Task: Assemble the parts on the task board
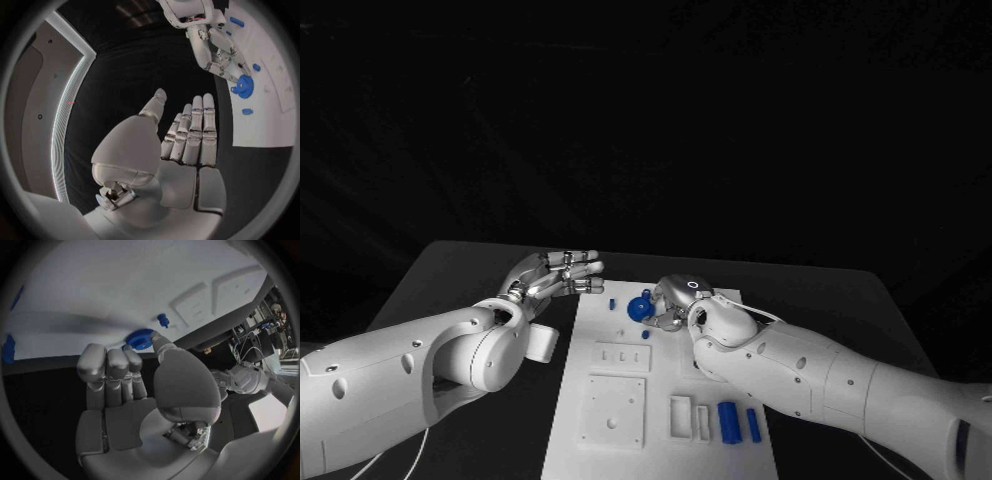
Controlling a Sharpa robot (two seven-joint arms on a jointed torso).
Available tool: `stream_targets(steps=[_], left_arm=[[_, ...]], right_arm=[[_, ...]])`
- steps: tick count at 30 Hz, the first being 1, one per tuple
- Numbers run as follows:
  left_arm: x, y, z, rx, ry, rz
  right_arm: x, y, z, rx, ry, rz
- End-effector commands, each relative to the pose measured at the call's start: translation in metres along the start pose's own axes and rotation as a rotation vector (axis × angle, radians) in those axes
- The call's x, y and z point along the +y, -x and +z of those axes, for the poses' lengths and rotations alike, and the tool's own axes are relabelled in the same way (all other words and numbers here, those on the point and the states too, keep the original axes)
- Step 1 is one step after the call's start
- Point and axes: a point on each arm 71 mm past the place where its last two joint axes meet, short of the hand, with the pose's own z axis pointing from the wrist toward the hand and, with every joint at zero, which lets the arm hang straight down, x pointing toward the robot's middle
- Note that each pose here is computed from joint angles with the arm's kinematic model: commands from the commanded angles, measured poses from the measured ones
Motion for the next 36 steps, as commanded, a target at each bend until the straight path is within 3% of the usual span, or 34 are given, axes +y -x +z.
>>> stream_targets(steps=[1,11,24,29,36], left_arm=[[-0.0013,-0.0006,-0.0001,0.009,-0.006,-0.006],[-0.0016,0.004,-0.0022,0.0,-0.006,-0.003],[-0.0018,0.0102,-0.0046,-0.003,-0.008,-0.003],[-0.0016,0.0109,-0.0047,-0.001,-0.007,-0.004],[-0.0013,0.0111,-0.0047,0.004,-0.007,-0.007]], right_arm=[[-0.004,0.002,-0.003,-0.03,-0.018,0.015],[-0.025,0.024,-0.015,-0.098,-0.016,0.073],[-0.102,0.071,-0.036,-0.091,0.026,0.252],[-0.127,0.074,-0.042,-0.062,0.036,0.257],[-0.158,0.067,-0.048,-0.018,0.02,0.245]])
